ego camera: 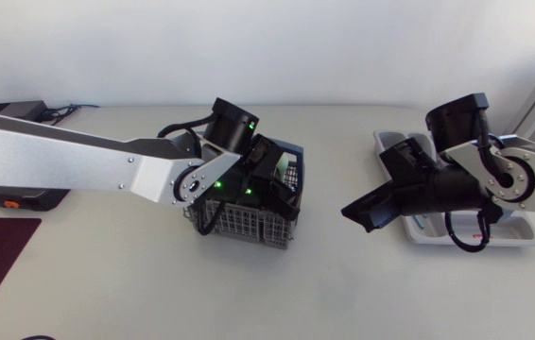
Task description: Unload the cutlery basket into the drawer organizer.
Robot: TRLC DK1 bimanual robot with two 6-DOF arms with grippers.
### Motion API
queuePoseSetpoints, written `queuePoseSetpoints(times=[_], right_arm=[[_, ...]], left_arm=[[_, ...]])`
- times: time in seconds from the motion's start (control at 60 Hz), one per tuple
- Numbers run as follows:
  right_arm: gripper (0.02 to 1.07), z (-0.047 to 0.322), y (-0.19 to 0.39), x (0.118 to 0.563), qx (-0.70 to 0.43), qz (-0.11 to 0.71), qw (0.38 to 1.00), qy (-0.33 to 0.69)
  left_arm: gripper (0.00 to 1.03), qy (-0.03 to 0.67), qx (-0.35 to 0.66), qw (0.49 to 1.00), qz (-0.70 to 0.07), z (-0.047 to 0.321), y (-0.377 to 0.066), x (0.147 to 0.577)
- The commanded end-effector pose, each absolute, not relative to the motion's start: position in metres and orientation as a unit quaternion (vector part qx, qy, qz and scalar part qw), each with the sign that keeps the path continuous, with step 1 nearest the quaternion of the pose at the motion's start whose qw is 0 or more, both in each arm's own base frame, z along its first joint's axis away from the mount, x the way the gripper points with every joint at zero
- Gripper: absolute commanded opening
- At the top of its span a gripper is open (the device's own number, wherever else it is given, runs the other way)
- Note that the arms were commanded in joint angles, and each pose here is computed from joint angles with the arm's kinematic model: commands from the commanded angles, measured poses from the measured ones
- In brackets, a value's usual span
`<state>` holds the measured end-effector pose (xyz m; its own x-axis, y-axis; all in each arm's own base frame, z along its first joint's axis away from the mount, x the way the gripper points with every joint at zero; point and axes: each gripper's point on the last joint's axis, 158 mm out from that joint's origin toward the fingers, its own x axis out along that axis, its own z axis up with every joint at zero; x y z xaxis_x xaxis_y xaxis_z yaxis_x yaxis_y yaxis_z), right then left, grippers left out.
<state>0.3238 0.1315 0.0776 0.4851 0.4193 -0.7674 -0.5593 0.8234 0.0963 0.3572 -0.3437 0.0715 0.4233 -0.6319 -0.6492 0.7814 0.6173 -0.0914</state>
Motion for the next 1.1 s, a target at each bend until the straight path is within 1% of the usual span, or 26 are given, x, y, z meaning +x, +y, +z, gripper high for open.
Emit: queuePoseSetpoints(times=[0.0, 0.25, 0.283, 0.4, 0.467, 0.483, 0.633, 1.083], right_arm=[[0.92, 0.071, 0.128, 0.317, -0.087, 0.287, 0.854, 0.425], [0.92, 0.072, 0.128, 0.317, -0.087, 0.287, 0.855, 0.422], [0.92, 0.071, 0.129, 0.316, -0.088, 0.288, 0.854, 0.424], [0.92, 0.072, 0.129, 0.316, -0.088, 0.288, 0.855, 0.422], [0.92, 0.071, 0.129, 0.315, -0.088, 0.289, 0.854, 0.423], [0.92, 0.071, 0.129, 0.315, -0.088, 0.288, 0.854, 0.424], [0.92, 0.07, 0.129, 0.315, -0.089, 0.289, 0.854, 0.423], [0.92, 0.069, 0.132, 0.307, -0.093, 0.294, 0.852, 0.423]], left_arm=[[0.2, 0.335, 0.114, 0.829, -0.434, 0.068, -0.353, 0.354], [0.2, 0.335, 0.117, 0.825, -0.44, 0.067, -0.359, 0.351], [0.14, 0.335, 0.117, 0.825, -0.44, 0.066, -0.36, 0.352], [0.06, 0.337, 0.118, 0.823, -0.442, 0.063, -0.363, 0.352], [0.05, 0.338, 0.118, 0.823, -0.442, 0.062, -0.363, 0.352], [0.04, 0.339, 0.118, 0.822, -0.441, 0.061, -0.363, 0.352], [0.04, 0.34, 0.114, 0.825, -0.436, 0.062, -0.358, 0.354], [0.04, 0.308, 0.033, 0.832, -0.461, 0.117, -0.332, 0.354]])
